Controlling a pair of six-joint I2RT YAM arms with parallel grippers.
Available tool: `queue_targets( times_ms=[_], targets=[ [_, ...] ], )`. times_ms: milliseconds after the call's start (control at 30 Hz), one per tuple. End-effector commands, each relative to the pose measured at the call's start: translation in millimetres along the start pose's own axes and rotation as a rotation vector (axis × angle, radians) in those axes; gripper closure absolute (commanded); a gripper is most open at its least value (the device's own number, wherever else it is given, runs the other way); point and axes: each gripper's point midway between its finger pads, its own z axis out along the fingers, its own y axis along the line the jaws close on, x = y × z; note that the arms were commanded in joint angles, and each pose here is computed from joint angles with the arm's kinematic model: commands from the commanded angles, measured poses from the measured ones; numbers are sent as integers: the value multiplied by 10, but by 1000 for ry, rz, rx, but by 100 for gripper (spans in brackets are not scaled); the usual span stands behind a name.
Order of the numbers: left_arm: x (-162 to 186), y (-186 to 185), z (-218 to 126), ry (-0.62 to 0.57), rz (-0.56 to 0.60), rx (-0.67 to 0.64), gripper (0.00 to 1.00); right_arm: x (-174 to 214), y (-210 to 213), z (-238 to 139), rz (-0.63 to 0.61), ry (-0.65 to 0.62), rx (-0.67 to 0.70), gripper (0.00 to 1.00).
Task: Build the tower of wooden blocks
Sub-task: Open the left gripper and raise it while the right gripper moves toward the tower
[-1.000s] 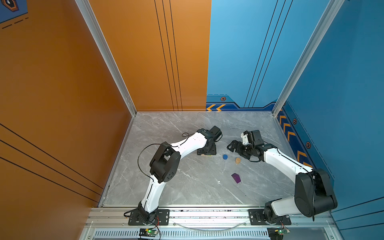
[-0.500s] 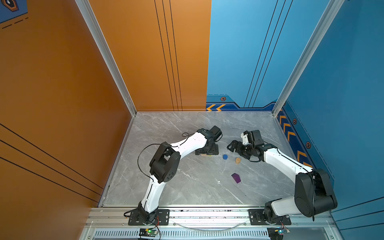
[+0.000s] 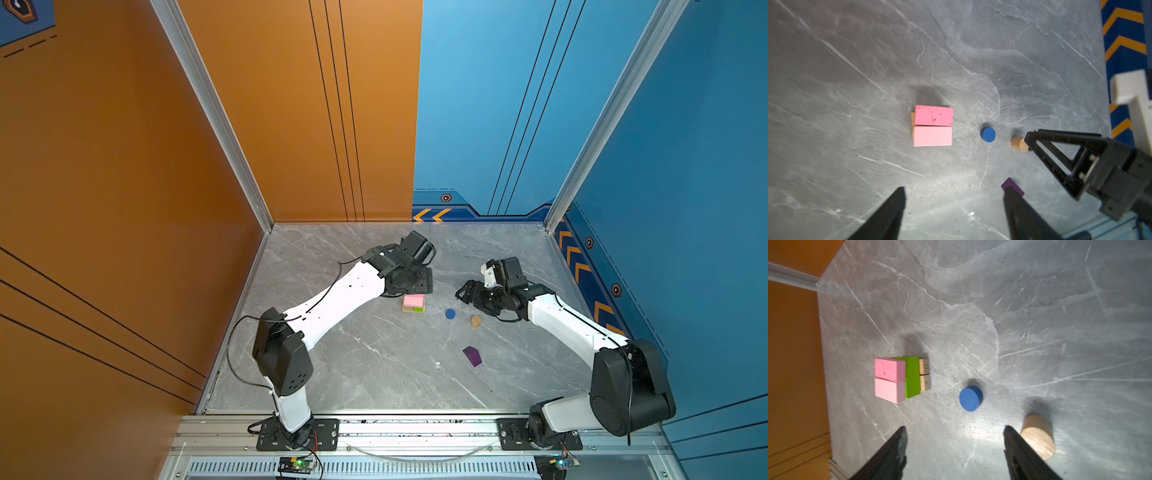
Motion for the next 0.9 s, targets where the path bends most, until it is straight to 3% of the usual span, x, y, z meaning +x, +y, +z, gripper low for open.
queue_targets(
  times_ms=[0, 133, 200, 267, 467, 867],
  targets=[
    [-43, 328, 16, 40, -30, -17, 59, -76, 210, -63, 30, 5, -31, 47],
    [-185, 599, 127, 57, -85, -2, 91, -173, 418, 4, 25, 21, -47, 77],
    [-233, 690, 259, 70, -111, 13, 100, -204, 460, 91, 23, 38, -39, 89],
    [-261, 741, 407, 94, -141, 43, 100, -217, 493, 211, 37, 69, -37, 100],
    [-215, 809, 716, 162, -157, 75, 100, -131, 683, 490, 19, 140, -24, 100],
    [39, 1057, 1002, 252, -183, 51, 100, 28, 771, 849, 5, 214, 19, 100]
  ],
)
